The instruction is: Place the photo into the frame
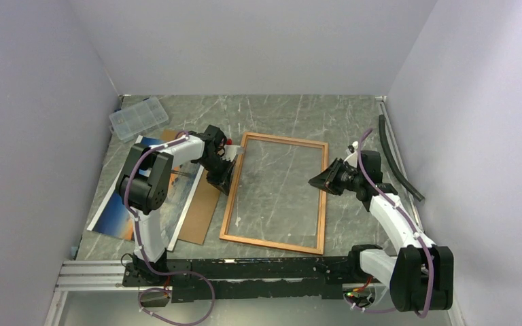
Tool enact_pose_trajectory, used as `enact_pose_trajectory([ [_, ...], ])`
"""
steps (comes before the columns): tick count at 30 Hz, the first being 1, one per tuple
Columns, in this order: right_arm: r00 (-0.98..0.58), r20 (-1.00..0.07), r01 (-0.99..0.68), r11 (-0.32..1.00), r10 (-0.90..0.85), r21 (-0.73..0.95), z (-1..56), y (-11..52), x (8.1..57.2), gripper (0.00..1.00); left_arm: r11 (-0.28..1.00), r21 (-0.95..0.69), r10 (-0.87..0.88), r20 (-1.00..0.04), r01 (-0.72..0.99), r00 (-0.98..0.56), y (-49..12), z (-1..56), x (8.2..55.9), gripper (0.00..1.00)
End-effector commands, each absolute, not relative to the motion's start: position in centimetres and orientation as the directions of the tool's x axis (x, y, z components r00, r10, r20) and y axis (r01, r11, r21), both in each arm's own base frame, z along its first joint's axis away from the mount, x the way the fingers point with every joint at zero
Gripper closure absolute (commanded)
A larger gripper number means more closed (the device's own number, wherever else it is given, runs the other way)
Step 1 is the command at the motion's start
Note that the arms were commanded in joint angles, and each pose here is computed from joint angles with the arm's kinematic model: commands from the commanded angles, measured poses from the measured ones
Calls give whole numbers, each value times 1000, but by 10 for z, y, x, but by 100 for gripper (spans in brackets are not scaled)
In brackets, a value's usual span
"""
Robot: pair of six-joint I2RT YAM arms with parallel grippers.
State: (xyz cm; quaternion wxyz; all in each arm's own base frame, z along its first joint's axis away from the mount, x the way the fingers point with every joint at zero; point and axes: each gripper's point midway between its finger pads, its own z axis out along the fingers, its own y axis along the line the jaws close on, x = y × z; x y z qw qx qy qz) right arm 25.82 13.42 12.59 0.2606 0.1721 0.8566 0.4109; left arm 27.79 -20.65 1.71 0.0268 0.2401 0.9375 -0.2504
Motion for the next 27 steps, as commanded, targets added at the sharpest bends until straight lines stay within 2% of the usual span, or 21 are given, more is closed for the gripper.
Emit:
enact_pose_trajectory([
  [1,-803,-343,68,647,488,760,124,130,267,76,740,-469,442,-202,482,-874,-214,23,278,97],
  [4,-808,-351,87,685,473,723,119,125,268,59,741,-471,435,-206,478,-877,-212,25,280,97],
  [6,-812,-354,95,704,464,704,116,123,268,54,743,-469,433,-208,478,-877,-211,25,281,97],
  [14,-816,-356,117,735,455,668,108,117,270,50,747,-470,423,-209,470,-882,-208,26,284,97],
  [27,-816,-347,141,743,461,654,95,114,273,49,747,-465,426,-213,475,-879,-207,26,285,97],
])
